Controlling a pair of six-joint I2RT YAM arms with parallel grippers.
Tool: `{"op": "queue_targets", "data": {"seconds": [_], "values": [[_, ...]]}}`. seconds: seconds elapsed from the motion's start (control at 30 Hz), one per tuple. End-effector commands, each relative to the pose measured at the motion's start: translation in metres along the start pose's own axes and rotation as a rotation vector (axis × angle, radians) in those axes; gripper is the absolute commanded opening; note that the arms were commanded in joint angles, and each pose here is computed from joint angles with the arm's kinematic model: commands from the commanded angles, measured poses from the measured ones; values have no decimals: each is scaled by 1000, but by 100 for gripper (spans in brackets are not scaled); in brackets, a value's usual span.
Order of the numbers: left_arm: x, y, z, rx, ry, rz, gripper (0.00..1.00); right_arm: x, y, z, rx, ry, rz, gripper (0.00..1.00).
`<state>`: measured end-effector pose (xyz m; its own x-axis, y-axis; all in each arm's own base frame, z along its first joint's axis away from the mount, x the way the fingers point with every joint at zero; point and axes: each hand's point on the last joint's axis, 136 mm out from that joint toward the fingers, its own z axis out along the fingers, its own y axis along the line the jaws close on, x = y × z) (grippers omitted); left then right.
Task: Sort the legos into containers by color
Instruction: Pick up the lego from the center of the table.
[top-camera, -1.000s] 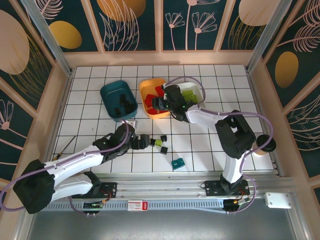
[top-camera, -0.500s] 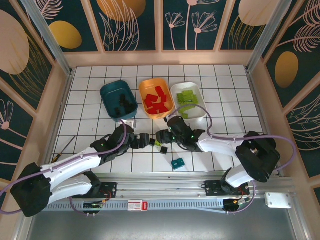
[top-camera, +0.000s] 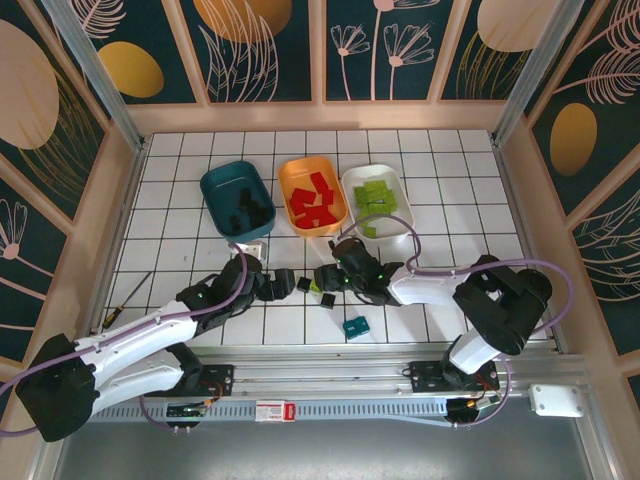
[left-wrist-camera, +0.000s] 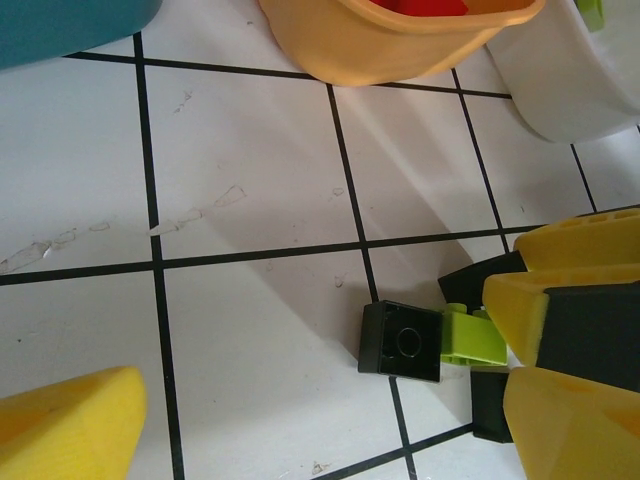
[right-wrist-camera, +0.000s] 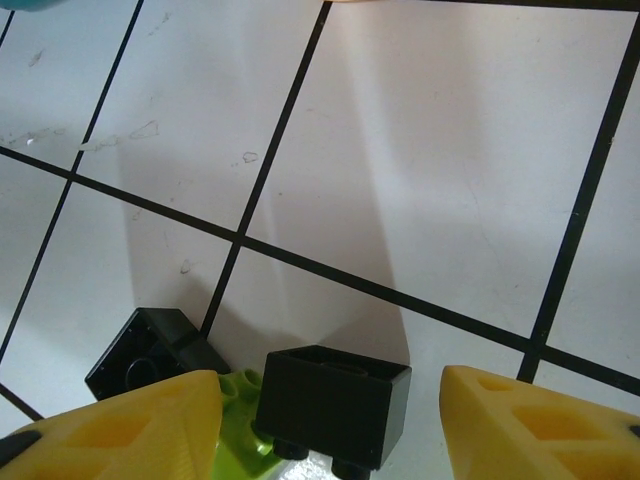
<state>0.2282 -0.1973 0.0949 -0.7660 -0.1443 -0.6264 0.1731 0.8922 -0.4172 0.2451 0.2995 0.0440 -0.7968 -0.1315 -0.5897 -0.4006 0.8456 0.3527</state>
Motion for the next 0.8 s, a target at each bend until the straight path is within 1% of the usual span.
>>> {"op": "queue_targets", "data": {"seconds": [0.0, 0.17, 0.3, 0.53, 0.63, 0.77], "values": [[1, 3, -1, -15, -5, -11, 91, 4, -5, 7, 22, 3, 8, 58], [-1, 5, -4, -23, -14, -5, 92, 6, -11, 6, 42, -2, 9, 51], [-3, 4, -5, -23, -22, -3, 92, 2, -11, 4, 39, -15, 0, 41], [-7, 7, -7, -41, -37, -3, 92, -7, -9, -4, 33, -43, -5, 31], [-13, 13, -13, -74, -66, -16, 92, -25, 6, -17, -13, -82, -25, 28], [-20, 31, -24, -146, -139, -57, 92, -65, 40, -27, -92, -143, -80, 27]]}}
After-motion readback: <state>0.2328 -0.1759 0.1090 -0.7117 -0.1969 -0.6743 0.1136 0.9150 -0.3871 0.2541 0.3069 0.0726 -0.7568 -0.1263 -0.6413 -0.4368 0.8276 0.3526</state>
